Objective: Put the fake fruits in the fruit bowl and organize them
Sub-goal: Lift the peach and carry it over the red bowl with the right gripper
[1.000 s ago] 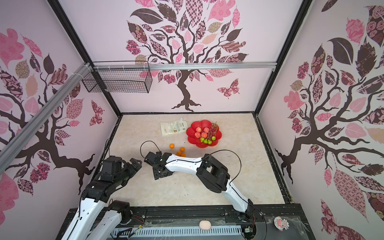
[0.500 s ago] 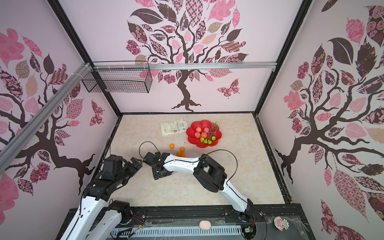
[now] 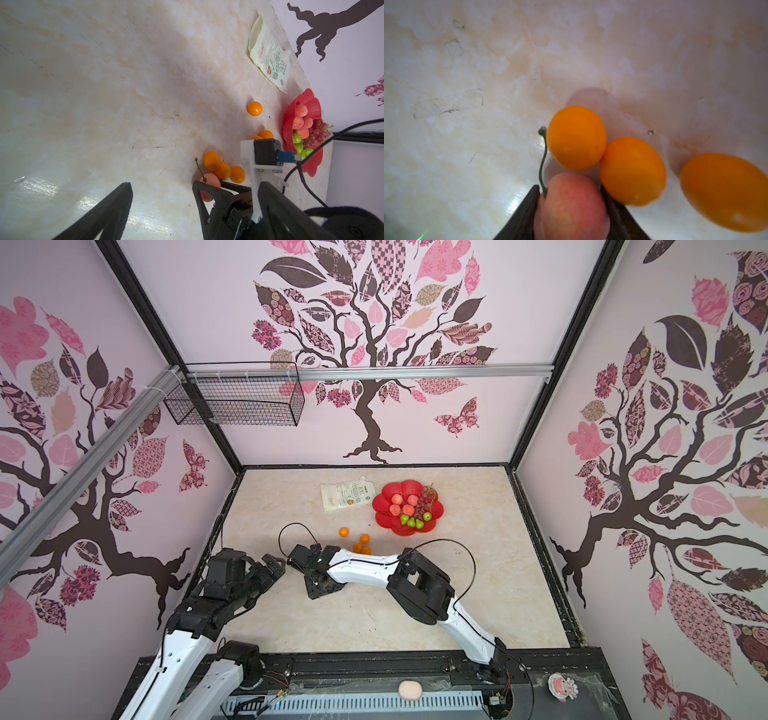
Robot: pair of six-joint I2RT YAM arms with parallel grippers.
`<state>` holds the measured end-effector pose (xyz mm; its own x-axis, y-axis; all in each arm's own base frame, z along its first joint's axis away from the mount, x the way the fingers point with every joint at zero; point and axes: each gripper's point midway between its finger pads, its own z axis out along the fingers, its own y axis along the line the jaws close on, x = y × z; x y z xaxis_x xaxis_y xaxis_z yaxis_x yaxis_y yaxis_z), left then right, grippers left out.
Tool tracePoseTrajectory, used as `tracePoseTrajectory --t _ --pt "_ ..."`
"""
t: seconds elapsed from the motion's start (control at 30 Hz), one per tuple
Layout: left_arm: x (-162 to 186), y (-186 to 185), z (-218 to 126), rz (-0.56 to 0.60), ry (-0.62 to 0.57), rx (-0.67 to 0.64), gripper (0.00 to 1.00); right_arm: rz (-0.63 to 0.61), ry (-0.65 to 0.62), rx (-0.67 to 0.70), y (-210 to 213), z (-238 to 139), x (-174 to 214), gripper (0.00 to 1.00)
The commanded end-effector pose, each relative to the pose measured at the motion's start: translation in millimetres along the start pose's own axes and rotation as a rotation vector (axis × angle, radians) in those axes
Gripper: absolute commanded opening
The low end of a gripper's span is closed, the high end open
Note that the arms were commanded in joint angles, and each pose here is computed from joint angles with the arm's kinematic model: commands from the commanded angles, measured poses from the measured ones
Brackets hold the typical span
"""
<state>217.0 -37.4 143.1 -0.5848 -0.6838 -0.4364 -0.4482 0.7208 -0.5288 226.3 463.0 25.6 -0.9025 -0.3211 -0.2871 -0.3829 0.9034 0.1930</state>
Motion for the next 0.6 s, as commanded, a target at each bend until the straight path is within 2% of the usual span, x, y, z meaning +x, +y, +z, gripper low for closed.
tracePoseTrajectory --t 0.0,0.13,0.33,0.57 --pt "-1.9 -2.1 0.3 0.030 -0.011 0.010 0.98 -0.007 -0.010 0.005 -7.6 -17.6 2.5 0.48" --pt "-0.9 -12.8 2.1 0.058 0.010 0.053 0.98 -0.006 -0.040 -0.022 -9.1 -41.5 2.0 0.47" --pt "11.4 -37.1 14.2 0.120 0.124 0.135 0.98 0.012 -0.101 -0.058 -16.9 -81.5 1.7 0.46" --pt "15.3 -76.2 18.5 0.207 0.116 0.232 0.98 0.047 -0.140 -0.055 -47.3 -114.6 9.2 0.46"
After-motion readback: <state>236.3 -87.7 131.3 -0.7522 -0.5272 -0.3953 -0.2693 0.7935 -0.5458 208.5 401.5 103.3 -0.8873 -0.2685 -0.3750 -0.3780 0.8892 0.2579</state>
